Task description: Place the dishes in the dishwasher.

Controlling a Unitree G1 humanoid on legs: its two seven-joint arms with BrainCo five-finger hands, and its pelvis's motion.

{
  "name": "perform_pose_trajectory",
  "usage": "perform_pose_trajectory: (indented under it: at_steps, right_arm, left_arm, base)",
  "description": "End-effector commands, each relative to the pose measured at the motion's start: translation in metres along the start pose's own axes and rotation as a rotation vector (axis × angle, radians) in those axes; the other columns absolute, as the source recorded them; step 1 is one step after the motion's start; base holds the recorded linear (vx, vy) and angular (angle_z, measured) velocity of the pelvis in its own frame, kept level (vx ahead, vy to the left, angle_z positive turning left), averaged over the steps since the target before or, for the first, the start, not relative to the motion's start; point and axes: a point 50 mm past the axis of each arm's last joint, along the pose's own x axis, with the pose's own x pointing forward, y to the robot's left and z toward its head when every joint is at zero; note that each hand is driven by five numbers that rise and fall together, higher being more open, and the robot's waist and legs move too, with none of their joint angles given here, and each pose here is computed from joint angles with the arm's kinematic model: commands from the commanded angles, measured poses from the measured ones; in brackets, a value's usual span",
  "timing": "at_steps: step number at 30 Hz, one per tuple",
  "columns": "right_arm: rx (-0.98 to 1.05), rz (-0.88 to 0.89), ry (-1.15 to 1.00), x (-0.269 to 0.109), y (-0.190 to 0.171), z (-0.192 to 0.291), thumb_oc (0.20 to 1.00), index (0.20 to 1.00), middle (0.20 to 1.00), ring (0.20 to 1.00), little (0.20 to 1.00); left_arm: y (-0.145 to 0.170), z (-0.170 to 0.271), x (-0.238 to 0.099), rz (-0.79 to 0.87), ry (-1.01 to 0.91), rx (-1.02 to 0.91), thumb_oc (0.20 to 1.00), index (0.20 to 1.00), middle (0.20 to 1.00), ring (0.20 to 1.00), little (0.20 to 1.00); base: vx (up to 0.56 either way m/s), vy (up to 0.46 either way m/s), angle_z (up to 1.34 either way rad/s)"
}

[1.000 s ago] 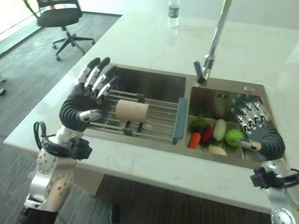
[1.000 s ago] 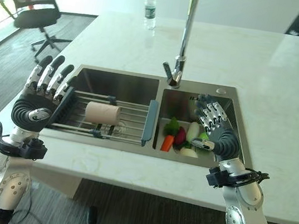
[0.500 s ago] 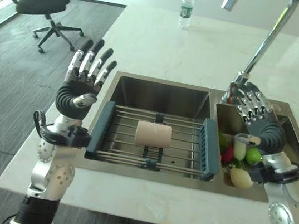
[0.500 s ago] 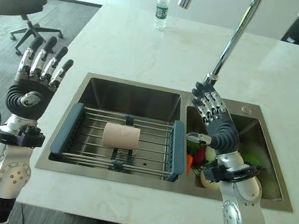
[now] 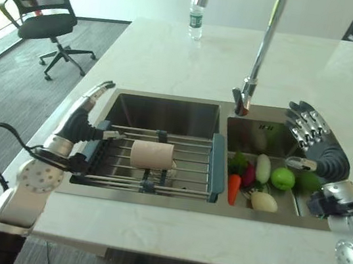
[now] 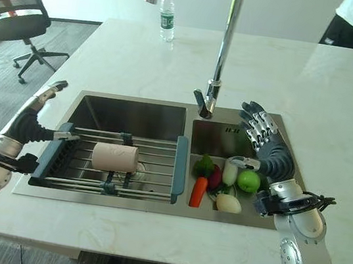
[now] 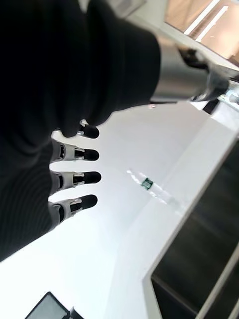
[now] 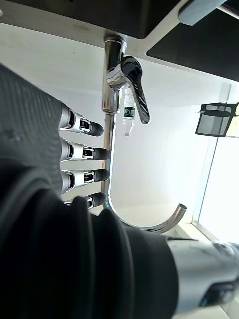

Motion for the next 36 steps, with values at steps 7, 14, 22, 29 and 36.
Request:
perform_pose_trajectory:
  at_steps: [7,14,22,29,36]
  right_arm:
    - [-0.043,0.058,-0.149,0.014,-0.005,0.028,1.000,1.000,1.000,1.000,1.000]
    - [-0.058,0.066,-0.136,0.015,-0.008,0.027,1.000,1.000,1.000,1.000,1.000]
    - [-0.071,0.051,-0.133,0.011,-0.011,0.028,1.000,1.000,1.000,1.000,1.000]
    - [-0.078,0.049,-0.131,0.008,-0.014,0.029,1.000,1.000,1.000,1.000,1.000]
    - [-0.088,0.042,-0.124,0.006,-0.014,0.028,1.000,1.000,1.000,1.000,1.000]
  left_arm:
    - [0.014,-0.012,0.031,-0.026,0.049,0.241,1.000,1.000,1.000,1.000,1.000]
    - [0.003,-0.027,0.036,-0.120,0.124,0.263,1.000,1.000,1.000,1.000,1.000]
    - [-0.016,-0.044,0.019,-0.222,0.225,0.221,1.000,1.000,1.000,1.000,1.000]
    - [-0.025,-0.059,0.005,-0.313,0.290,0.226,1.000,1.000,1.000,1.000,1.000]
    - [-0.029,-0.060,0.001,-0.342,0.299,0.205,1.000,1.000,1.000,1.000,1.000]
  base:
    - [0.01,0.010,-0.24]
    - [0.00,0.007,-0.13]
    - [-0.02,-0.008,-0.04]
    - [0.00,-0.002,-0.01]
    - [0.00,0.000,0.00]
